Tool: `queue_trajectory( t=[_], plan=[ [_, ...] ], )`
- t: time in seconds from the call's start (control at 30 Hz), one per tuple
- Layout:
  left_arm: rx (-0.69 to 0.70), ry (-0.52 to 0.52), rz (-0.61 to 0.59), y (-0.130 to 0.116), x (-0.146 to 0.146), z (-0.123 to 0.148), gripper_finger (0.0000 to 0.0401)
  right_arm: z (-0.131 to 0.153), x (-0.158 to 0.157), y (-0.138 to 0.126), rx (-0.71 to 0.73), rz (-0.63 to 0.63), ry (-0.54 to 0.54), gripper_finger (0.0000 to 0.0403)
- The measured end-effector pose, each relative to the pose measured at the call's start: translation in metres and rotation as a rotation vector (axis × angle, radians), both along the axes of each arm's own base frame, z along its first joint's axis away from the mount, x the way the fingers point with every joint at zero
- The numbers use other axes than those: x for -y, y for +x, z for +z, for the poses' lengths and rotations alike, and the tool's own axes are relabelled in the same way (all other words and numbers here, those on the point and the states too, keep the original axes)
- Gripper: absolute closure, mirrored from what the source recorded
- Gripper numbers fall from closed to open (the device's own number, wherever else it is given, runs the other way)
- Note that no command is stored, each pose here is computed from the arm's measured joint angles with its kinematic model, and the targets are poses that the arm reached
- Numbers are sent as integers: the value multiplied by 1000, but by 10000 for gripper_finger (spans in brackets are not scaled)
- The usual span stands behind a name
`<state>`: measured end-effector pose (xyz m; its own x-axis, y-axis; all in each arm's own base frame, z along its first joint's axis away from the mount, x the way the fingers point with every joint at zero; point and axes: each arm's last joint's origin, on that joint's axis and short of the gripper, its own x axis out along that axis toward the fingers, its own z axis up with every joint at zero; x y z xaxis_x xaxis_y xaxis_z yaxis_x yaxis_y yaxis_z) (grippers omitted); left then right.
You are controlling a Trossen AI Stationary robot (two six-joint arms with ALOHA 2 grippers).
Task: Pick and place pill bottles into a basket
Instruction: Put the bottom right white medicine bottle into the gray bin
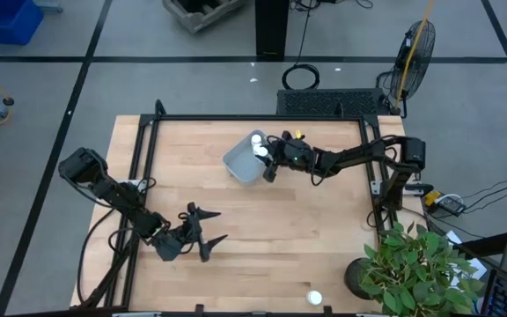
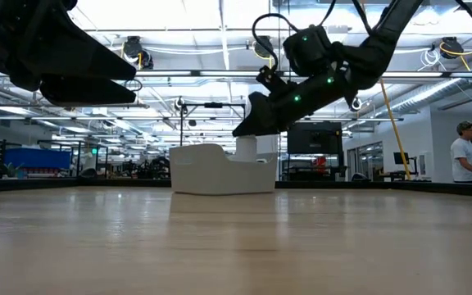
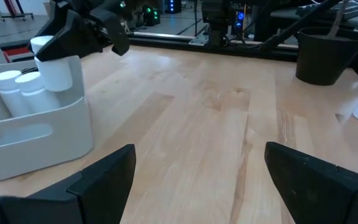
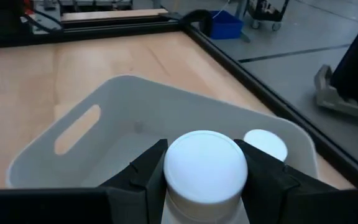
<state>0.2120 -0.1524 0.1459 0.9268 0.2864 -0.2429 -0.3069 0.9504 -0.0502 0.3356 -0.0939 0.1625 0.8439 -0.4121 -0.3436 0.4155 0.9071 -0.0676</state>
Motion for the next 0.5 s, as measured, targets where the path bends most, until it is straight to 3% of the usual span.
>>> queue_trajectory(
  t=[0.5],
  plan=[
    [-1,-3,-6,0,0,0,38,-16,10,-16,-38,-56,54,255]
  ],
)
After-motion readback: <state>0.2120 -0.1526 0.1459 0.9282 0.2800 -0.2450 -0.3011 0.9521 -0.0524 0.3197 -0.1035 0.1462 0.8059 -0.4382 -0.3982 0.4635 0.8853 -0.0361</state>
